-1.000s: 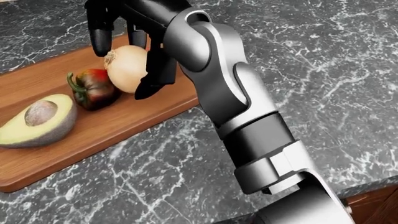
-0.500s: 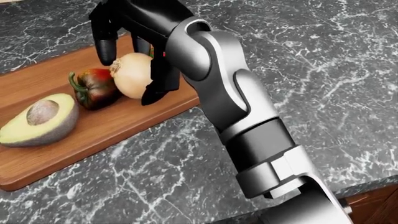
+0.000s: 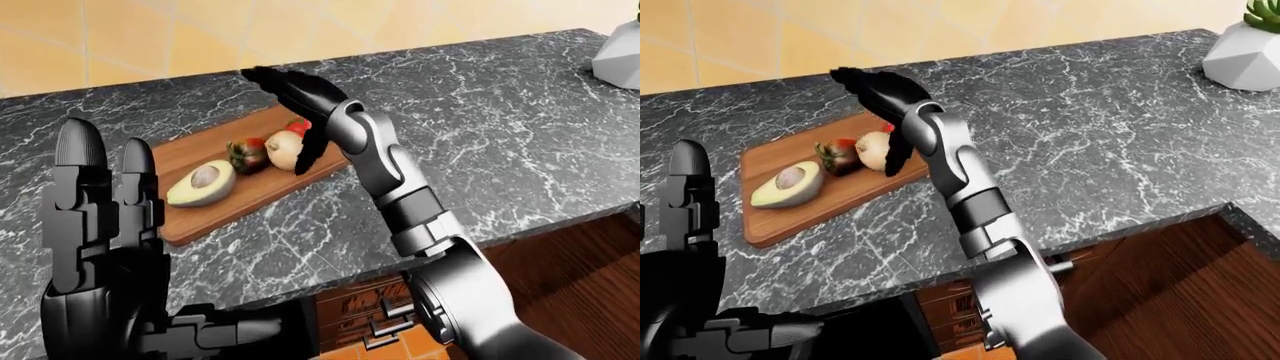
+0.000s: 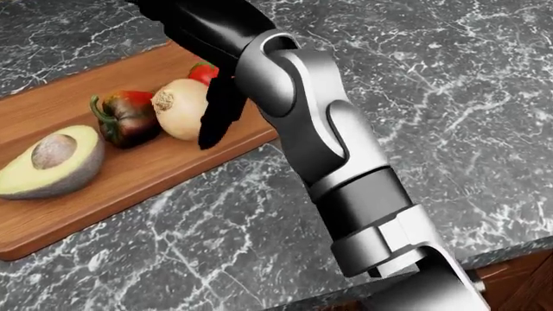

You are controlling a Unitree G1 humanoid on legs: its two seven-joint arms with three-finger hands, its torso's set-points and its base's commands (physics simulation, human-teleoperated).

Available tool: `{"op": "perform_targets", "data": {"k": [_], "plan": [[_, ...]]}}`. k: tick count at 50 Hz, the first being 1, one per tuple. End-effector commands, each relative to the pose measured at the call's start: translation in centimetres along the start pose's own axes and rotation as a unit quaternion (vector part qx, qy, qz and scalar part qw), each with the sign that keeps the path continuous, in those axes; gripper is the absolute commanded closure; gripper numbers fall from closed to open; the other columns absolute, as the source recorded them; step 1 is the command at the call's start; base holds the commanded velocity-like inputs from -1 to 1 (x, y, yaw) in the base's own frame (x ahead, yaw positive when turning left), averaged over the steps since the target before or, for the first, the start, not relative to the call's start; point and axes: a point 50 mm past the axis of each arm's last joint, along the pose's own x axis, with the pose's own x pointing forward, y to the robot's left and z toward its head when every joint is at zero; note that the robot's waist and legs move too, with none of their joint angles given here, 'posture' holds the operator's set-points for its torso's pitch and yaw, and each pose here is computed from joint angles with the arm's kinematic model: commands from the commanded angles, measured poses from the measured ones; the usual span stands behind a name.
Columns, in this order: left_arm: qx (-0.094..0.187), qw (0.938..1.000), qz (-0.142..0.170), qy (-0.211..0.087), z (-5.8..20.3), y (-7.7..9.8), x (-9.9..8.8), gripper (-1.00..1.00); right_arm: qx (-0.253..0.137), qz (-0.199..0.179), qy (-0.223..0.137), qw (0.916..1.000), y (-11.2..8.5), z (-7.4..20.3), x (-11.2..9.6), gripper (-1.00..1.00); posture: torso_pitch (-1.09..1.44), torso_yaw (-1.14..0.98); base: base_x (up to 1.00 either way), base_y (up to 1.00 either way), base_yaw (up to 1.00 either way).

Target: Place the avocado, onion, tomato and bell pepper on the cutting board.

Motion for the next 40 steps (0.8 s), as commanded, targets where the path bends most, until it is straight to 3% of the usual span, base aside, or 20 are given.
{"op": "perform_targets", "data": {"k": [1,9,21,28,40], "plan": [[0.002,0.9995,0.0,-0.033,1.1,0.0,0.1,-1.0,-0.016,-0.048,-0.03,0.9983,-2.7,1.6,0.0,-0.9,0.0,0.0,0.0,0.0,0.0],[0.001,0.9995,-0.001,-0.032,1.1,0.0,0.1,-1.0,-0.025,-0.068,-0.039,0.9967,-5.2,2.6,-0.1,-0.87,0.0,0.0,0.0,0.0,0.0],[0.002,0.9995,-0.001,-0.032,1.2,-0.1,0.1,-1.0,-0.04,-0.125,-0.042,0.9905,-11.4,4.0,-1.2,-0.94,0.0,0.0,0.0,0.0,0.0],[0.002,0.9995,-0.002,-0.032,1.1,-0.1,0.1,-1.0,-0.048,-0.15,-0.033,0.9869,-13.9,3.9,-2.1,-1.0,0.0,0.0,0.0,0.0,0.0],[0.002,0.9995,-0.003,-0.032,1.1,-0.1,0.0,-1.0,-0.06,-0.174,-0.014,0.9828,-15.8,3.0,-3.2,-1.0,0.0,0.0,0.0,0.0,0.0]]}}
